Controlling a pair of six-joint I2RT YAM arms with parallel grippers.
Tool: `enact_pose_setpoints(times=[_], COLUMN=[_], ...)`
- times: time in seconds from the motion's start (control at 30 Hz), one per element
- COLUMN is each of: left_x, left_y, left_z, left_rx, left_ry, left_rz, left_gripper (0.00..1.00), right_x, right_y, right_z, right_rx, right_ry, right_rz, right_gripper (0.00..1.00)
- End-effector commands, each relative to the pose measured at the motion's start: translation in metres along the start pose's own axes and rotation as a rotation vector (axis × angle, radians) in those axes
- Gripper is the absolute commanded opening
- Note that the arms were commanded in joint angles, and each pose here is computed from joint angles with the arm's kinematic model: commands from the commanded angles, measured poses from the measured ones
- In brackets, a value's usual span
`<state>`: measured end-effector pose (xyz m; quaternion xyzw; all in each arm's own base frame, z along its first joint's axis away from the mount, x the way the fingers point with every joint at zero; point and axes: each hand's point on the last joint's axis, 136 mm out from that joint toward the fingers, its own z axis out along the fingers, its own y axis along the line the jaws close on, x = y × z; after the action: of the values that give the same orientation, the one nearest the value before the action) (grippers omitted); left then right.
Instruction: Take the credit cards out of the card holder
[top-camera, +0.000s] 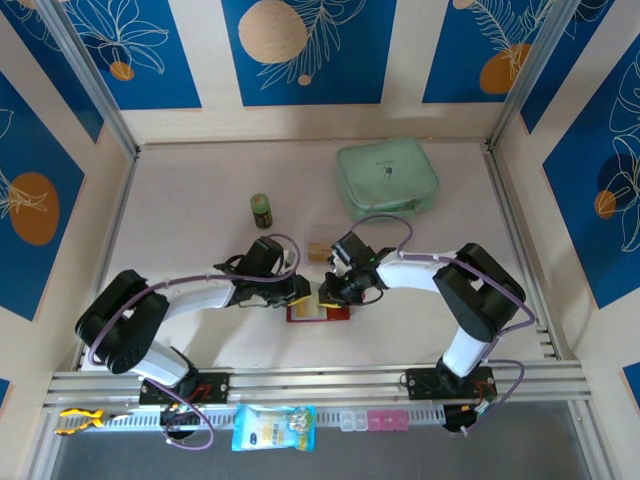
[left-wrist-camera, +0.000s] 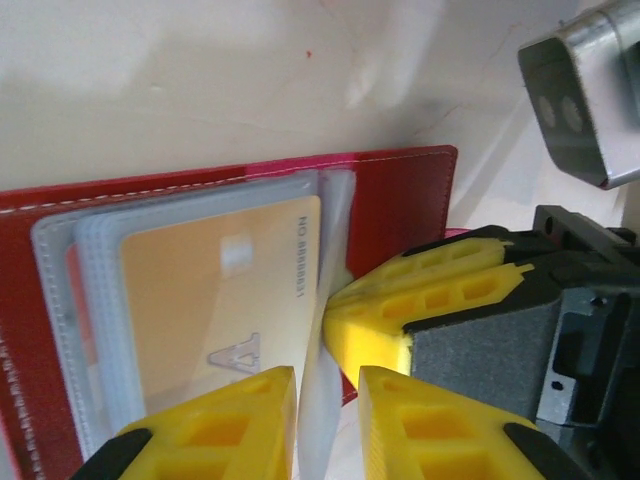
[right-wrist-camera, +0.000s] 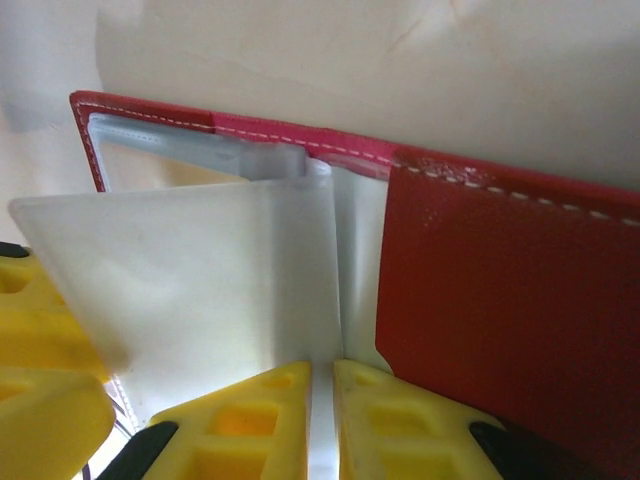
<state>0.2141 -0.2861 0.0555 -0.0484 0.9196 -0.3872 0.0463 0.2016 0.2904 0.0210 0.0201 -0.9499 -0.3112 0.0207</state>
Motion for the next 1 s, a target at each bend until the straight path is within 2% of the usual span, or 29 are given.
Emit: enact_pose_setpoints(times=[0.0,0.3,0.57,0.97], left_x=[-0.001,-0.002,-0.003,-0.007], left_y=[-0.016,-0.033,-0.046,-0.062], left_z=[0.002,0.005,0.015,0.036], left_rx=[0.037,0.056,0.063,0.086], left_ry=[0.010,0.021,0.042,0.073], left_rz=[0.009,0.030,0.049,0.058], left_gripper=[0.23,0.25,0.37,0.45], right_x=[0.006,0.000,-0.001,0.007], right_y=[-0.003,-0.005,-0.012,-0.024], right_z=[-0.010,-0.041,-0.073,-0.097], right_rx=[0.010,0.007,0.010,0.011], right_ry=[0.001,-0.067,-0.132,-0.174], right_rz=[0.025,0.030,0.039,0.065], right_gripper=[0.16,0.18,0.19,0.23])
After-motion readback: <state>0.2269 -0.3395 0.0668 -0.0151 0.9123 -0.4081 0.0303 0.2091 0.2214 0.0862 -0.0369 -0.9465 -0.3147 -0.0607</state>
